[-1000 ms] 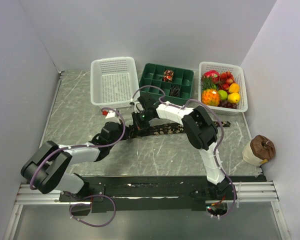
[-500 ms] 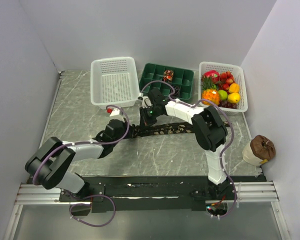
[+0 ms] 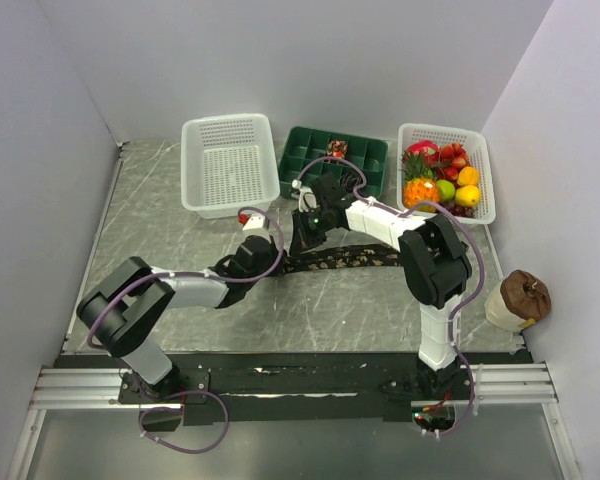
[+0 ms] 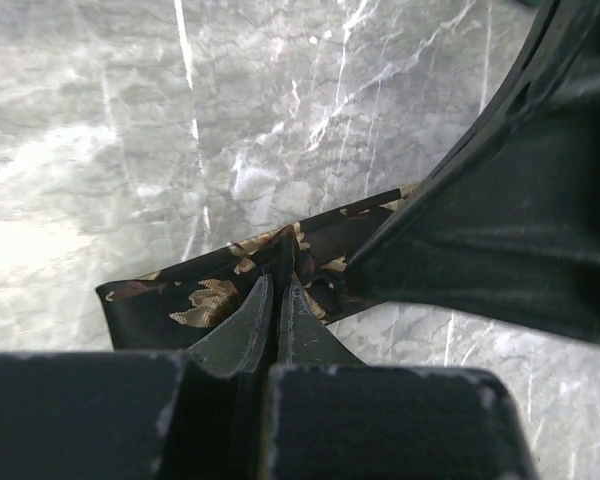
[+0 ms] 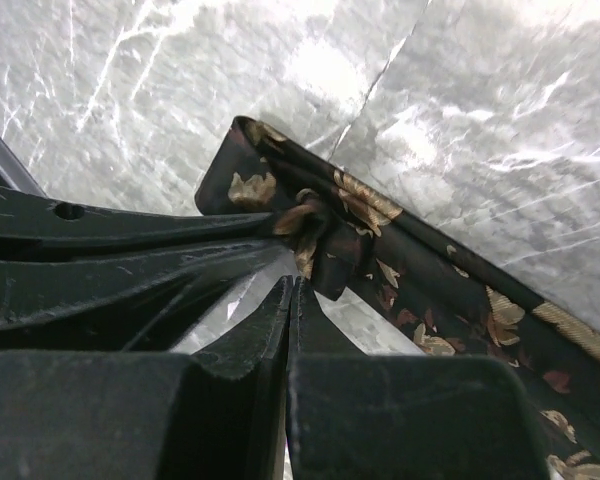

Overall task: Roll the ties
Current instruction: Roll the tie at the center of the board.

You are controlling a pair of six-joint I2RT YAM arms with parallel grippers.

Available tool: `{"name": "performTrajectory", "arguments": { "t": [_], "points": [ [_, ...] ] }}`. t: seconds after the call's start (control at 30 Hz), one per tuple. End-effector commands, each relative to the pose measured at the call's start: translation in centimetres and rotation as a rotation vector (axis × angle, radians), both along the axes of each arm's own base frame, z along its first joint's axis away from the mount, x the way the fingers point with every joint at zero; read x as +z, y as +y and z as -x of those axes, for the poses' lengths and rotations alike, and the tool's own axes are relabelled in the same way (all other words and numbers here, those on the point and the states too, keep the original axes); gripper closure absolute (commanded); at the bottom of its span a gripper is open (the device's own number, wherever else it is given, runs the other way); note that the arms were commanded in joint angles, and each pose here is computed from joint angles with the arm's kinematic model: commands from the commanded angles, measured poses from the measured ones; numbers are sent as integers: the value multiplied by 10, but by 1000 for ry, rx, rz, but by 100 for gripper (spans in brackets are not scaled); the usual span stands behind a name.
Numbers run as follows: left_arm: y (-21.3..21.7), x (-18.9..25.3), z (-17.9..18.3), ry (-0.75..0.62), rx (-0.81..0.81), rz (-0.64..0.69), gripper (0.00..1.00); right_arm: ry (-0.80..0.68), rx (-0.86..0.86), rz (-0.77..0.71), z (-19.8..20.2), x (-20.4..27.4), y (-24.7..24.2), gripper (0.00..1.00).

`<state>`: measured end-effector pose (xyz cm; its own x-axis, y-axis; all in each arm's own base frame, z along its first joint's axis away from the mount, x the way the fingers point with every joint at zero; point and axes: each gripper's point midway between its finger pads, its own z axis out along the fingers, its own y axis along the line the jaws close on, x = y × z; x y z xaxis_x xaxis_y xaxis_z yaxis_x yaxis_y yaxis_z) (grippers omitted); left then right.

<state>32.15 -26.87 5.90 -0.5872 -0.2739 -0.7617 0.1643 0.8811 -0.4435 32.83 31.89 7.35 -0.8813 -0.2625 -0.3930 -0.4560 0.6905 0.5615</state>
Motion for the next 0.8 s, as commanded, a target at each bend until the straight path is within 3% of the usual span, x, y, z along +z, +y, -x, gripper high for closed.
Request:
{"name": "performTrajectory", "arguments": {
  "t": [0.0, 0.43, 0.77],
  "points": [
    [-7, -1, -5, -14, 25, -54, 98, -47, 11, -49, -1, 15, 2, 100],
    [-21, 0, -5, -14, 33, -78, 92, -5, -3, -21, -3, -15, 2, 100],
    [-21, 6, -4, -34, 39, -38, 88, -51, -64, -14, -14, -7, -16, 100]
  ]
}}
